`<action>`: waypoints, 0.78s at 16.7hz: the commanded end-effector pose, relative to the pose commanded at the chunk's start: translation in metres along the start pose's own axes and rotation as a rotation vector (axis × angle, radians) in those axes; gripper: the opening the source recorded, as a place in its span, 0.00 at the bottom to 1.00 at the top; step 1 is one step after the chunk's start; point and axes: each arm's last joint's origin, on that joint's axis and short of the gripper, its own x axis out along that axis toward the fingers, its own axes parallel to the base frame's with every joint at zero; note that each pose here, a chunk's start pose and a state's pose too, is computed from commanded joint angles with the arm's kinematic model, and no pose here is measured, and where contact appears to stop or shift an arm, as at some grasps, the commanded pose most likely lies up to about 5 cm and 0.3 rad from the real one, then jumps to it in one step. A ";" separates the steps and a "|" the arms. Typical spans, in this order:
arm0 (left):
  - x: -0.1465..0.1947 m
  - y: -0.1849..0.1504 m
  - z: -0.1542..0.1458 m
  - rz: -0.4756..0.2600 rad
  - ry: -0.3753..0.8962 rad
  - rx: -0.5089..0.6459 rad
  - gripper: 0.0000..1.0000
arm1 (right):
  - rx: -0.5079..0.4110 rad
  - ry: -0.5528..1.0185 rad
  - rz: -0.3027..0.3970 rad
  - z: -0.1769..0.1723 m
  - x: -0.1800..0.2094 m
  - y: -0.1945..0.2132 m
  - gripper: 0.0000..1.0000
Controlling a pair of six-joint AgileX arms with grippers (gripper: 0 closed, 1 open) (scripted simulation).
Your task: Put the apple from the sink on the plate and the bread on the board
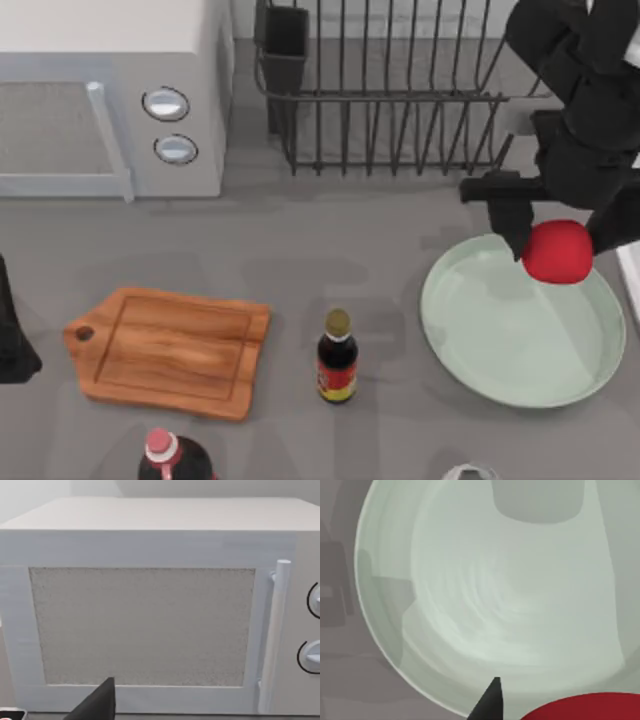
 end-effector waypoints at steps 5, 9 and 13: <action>0.000 0.000 0.000 0.000 0.000 0.000 1.00 | 0.000 0.000 0.000 0.000 0.000 0.000 0.68; 0.000 0.000 0.000 0.000 0.000 0.000 1.00 | 0.000 0.000 0.000 0.000 0.000 0.000 0.98; 0.000 0.000 0.000 0.000 0.000 0.000 1.00 | 0.000 0.000 0.000 0.000 0.000 0.000 1.00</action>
